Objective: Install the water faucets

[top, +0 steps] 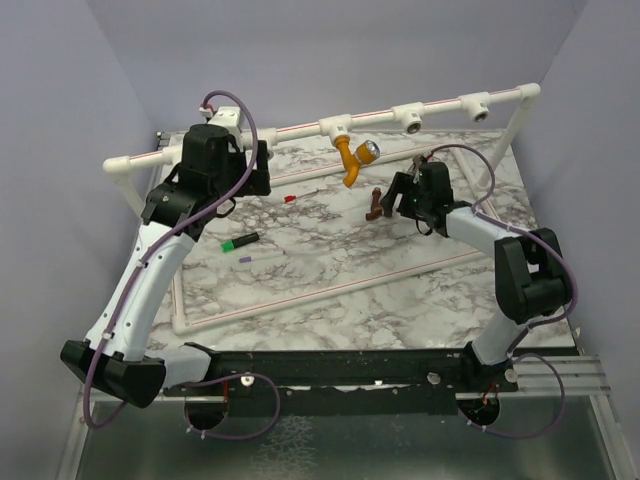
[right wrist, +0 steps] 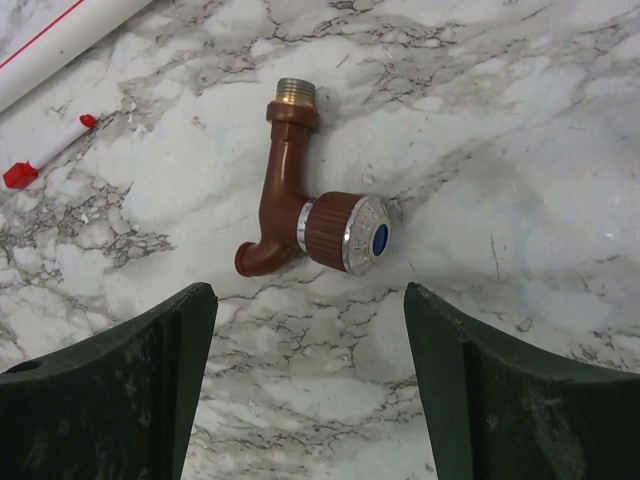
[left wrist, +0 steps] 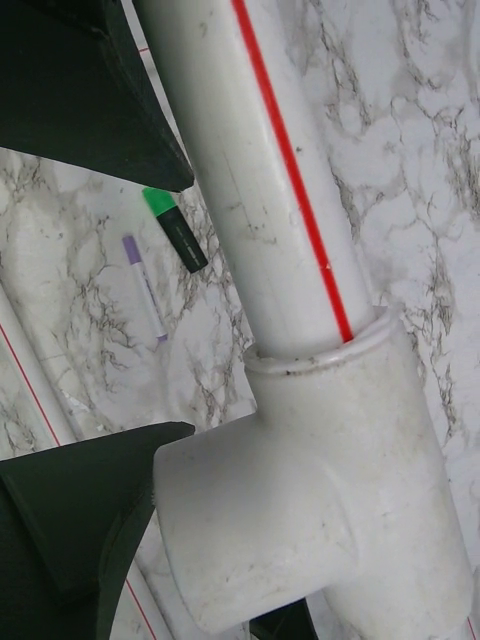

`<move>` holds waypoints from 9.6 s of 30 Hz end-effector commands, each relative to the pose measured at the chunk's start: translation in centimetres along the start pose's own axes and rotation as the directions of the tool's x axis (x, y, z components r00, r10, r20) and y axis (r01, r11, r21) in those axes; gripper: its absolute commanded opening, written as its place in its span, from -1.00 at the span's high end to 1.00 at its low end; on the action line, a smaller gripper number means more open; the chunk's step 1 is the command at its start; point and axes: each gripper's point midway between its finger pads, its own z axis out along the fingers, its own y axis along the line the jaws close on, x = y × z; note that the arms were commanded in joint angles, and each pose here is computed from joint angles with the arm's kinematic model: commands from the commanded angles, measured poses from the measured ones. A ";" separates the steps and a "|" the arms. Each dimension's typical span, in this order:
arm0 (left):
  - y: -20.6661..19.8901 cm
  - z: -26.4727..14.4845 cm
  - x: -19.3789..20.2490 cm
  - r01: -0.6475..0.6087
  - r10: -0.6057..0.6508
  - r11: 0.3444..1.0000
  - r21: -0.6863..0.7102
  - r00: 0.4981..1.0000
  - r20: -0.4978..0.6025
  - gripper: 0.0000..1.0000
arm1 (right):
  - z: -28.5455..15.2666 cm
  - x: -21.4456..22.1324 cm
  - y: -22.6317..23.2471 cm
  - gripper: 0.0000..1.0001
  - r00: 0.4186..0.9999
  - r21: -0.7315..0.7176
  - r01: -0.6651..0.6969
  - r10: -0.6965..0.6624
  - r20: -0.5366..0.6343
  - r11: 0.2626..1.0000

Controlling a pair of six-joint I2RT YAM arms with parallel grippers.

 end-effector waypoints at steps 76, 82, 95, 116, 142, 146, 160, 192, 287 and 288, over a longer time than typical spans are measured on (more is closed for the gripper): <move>-5.6 -8.4 1.4 0.144 -0.135 0.877 0.458 0.989 -0.053 -0.98 | -0.7 4.0 11.1 0.99 0.923 -0.272 0.385 -0.372 0.100 0.882; -6.0 -8.1 2.4 0.193 -0.164 0.863 0.466 0.981 -0.103 -0.99 | -5.1 3.6 13.3 0.99 0.909 -0.375 0.413 -0.351 0.225 0.830; -6.8 -7.9 7.5 0.301 -0.190 0.816 0.494 0.946 -0.262 -0.98 | -14.3 6.7 19.4 0.99 0.810 -0.580 0.583 -0.357 0.465 0.569; -9.2 -10.4 14.5 0.344 -0.127 0.712 0.612 0.920 -0.370 -0.93 | -20.5 13.6 24.8 0.99 0.634 -0.630 0.759 -0.409 0.656 0.167; -10.9 -10.0 16.4 0.452 -0.116 0.629 0.633 0.859 -0.498 -0.53 | -22.4 14.8 28.3 0.99 0.529 -0.604 0.796 -0.466 0.709 -0.016; -11.0 -9.9 16.5 0.458 -0.111 0.620 0.637 0.855 -0.506 -0.35 | -22.6 14.9 28.7 0.98 0.529 -0.606 0.795 -0.462 0.712 -0.022; -11.2 -10.2 16.9 0.472 -0.105 0.605 0.642 0.846 -0.523 0.11 | -22.5 14.8 28.9 0.99 0.528 -0.598 0.802 -0.460 0.714 -0.009; -11.6 -9.9 16.6 0.514 -0.142 0.579 0.633 0.828 -0.542 1.00 | -22.6 14.3 27.3 -0.27 0.563 -0.602 0.793 -0.487 0.667 0.092; -14.7 -13.8 8.6 0.376 -0.221 0.261 0.889 0.920 -0.324 0.93 | -29.4 5.4 23.3 0.99 0.995 -0.961 0.104 -0.022 0.101 0.256; -14.7 -13.8 8.6 0.376 -0.222 0.261 0.889 0.920 -0.324 0.86 | -29.4 5.4 23.2 0.99 0.994 -0.959 0.110 -0.023 0.107 0.260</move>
